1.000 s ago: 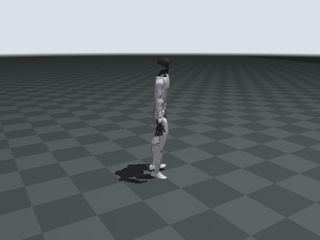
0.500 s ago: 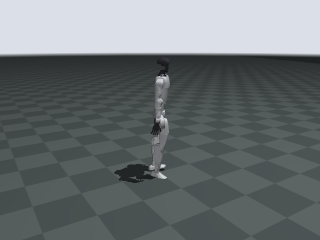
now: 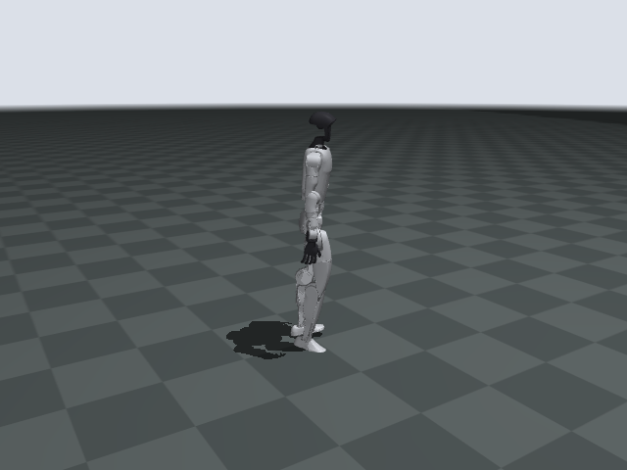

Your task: Upper body actions

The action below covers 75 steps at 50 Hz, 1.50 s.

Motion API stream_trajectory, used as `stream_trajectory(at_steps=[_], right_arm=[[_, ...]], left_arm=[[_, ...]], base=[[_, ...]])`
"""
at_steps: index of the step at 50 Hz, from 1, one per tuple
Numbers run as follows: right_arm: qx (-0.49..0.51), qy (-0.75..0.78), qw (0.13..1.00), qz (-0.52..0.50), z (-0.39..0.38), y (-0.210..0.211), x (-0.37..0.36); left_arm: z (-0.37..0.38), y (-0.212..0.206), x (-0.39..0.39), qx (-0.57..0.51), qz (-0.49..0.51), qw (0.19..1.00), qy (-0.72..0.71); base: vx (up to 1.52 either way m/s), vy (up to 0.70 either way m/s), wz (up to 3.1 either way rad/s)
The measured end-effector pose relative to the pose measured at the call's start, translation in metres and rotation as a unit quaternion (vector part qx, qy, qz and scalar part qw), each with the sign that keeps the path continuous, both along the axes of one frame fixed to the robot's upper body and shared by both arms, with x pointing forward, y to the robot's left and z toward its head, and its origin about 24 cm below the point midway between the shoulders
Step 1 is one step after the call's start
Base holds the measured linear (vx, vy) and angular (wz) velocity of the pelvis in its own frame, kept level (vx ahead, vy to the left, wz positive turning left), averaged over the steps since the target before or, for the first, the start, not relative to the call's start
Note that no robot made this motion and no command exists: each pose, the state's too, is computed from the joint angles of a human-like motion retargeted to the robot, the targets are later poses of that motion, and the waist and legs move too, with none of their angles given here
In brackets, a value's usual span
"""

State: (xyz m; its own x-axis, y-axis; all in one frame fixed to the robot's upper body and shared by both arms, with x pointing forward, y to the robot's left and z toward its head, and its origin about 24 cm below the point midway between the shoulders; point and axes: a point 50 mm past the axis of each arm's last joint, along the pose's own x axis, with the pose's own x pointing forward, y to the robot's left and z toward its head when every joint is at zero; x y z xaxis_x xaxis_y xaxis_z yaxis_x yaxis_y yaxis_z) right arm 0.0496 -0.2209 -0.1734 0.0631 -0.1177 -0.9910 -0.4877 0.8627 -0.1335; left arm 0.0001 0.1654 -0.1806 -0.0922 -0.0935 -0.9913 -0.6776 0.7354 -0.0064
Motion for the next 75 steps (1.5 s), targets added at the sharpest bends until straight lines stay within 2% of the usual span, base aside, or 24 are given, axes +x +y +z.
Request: stream_trajectory(at_steps=[8, 18, 35, 75], right_arm=[[-0.005, -0.008, 0.999, 0.044, 0.001, 0.000, 0.008], [-0.010, 0.053, 0.999, -0.002, -0.001, -0.004, -0.025], [0.018, 0.053, 0.998, 0.028, -0.003, 0.009, -0.019], [0.018, 0.072, 0.997, 0.031, -0.003, 0.009, -0.027]], left_arm=[[0.001, 0.001, -0.006, -0.006, 0.002, 1.000, 0.015], [0.001, 0.006, -0.002, 0.011, 0.007, 1.000, 0.012], [0.000, -0.006, 0.000, -0.005, -0.017, 1.000, 0.000], [0.001, -0.009, -0.009, -0.030, -0.016, 0.999, 0.009]], base=[[-0.04, -0.02, -0.12], [0.07, -0.14, -0.03], [0.05, -0.06, 0.08], [0.00, 0.00, 0.00]])
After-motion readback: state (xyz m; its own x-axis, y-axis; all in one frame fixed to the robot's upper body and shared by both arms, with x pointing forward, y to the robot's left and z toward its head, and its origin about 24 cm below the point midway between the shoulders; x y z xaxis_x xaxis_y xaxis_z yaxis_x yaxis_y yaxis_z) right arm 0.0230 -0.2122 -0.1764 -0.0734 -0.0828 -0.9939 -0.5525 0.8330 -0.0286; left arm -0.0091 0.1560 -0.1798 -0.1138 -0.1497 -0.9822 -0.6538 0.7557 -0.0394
